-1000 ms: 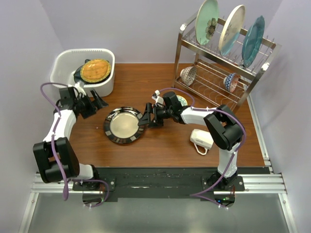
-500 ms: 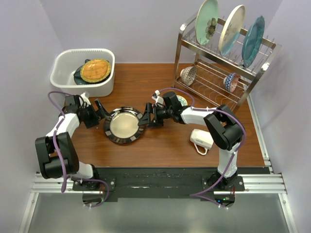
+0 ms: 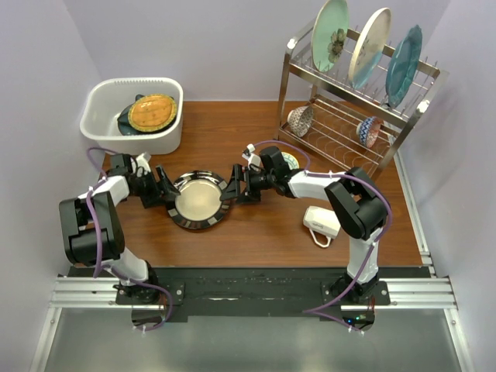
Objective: Place the plates into the plastic bin on the countertop
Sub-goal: Pick up the plate at the center of the board.
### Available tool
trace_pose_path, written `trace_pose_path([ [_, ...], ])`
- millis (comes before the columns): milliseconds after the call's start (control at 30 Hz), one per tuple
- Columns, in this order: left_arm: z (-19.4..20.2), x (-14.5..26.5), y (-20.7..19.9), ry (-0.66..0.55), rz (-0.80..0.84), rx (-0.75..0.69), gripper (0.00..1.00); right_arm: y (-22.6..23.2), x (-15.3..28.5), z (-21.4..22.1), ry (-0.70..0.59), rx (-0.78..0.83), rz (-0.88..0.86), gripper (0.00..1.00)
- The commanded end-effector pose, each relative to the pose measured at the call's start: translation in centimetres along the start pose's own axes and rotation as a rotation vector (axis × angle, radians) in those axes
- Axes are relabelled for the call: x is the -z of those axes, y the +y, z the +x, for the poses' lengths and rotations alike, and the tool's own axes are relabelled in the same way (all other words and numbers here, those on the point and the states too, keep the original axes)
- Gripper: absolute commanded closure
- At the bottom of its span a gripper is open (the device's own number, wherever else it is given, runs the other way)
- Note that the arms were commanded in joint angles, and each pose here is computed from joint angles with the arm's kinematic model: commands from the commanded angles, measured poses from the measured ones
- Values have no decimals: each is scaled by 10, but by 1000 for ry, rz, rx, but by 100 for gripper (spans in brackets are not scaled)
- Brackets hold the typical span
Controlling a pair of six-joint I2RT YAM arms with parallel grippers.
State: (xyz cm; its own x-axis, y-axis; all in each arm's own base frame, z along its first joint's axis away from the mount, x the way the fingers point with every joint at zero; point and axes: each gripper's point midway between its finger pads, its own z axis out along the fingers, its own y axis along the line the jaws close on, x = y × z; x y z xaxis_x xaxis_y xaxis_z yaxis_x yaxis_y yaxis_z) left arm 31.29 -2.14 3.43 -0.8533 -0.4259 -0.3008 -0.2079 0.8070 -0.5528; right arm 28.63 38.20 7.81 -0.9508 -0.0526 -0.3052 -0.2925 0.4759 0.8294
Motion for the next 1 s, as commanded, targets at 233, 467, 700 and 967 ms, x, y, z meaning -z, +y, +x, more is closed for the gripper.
trace_pose_path([
  [233,6,-9,-9,54,98,-41,34,-3,-8,-2,0,20,-11,1],
  [467,12,-14,-10,79,124,-26,74,-6,-10,-2,3,15,-10,2],
  [700,14,-14,-10,84,122,-23,100,-6,-10,-1,6,17,-12,1],
  [967,8,-10,-17,52,146,-35,100,-6,-10,1,7,17,-10,2],
])
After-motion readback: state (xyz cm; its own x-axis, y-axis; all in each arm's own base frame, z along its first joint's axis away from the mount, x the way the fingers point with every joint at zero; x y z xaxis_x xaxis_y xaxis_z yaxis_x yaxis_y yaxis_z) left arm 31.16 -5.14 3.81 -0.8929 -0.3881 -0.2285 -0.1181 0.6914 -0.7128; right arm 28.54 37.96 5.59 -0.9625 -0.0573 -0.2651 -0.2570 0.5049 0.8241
